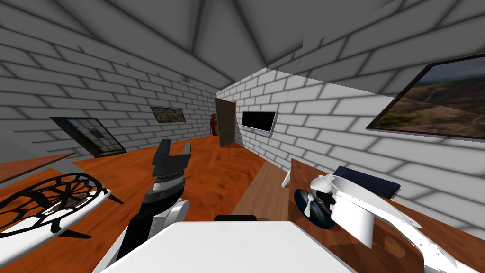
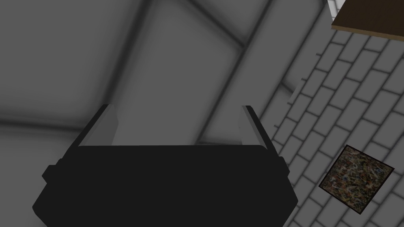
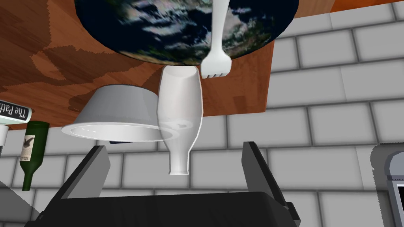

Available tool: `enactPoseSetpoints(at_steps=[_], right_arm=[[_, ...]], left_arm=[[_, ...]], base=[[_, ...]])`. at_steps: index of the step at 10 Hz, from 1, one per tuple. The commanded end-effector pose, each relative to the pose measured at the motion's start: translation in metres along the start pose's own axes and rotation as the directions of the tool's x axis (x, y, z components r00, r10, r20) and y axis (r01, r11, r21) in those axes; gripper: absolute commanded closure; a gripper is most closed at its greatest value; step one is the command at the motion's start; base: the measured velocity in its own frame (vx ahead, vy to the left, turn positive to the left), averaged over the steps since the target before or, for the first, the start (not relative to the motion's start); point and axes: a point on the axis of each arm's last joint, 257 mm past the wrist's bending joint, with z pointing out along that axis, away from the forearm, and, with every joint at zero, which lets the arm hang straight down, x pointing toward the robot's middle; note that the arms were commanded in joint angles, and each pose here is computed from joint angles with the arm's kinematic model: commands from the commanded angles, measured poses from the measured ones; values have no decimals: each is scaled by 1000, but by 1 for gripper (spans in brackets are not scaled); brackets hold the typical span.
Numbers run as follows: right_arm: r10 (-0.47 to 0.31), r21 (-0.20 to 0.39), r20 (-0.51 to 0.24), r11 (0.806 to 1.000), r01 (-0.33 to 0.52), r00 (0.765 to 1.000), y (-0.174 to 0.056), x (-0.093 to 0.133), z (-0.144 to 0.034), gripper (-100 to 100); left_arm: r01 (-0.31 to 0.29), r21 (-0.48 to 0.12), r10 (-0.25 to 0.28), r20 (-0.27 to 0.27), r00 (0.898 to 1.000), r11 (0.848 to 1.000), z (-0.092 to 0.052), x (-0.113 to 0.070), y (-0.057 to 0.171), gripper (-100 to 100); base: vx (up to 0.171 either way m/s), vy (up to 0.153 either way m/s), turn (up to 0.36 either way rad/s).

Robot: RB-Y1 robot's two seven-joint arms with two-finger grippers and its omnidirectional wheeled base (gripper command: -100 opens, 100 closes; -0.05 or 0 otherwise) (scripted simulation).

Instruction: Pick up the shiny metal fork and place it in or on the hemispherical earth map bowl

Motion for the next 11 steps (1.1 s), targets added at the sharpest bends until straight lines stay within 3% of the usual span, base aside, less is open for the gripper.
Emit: enactPoseSetpoints(at_steps=[1, 4, 5, 6, 11], right_arm=[[-7, -6, 0, 1000, 7, 1000, 8, -2, -10, -100], [-24, -20, -2, 1000, 24, 1000, 19, -5, -29, -100], [-21, -19, -2, 1000, 21, 1000, 17, -5, -25, -100], [-21, -17, -2, 1000, 21, 1000, 17, -5, -26, 0], [-21, -18, -2, 1000, 21, 1000, 17, -5, -26, 0]], left_arm=[[0, 0, 0, 0, 1000, 1000, 0, 0, 0, 0], [0, 0, 0, 0, 1000, 1000, 0, 0, 0, 0], [0, 0, 0, 0, 1000, 1000, 0, 0, 0, 0], [0, 0, 0, 0, 1000, 1000, 0, 0, 0, 0], [0, 0, 0, 0, 1000, 1000, 0, 0, 0, 0]], base=[[12, -35, -55], [16, -34, -61], [5, -13, -7], [0, 0, 0], [0, 0, 0]])
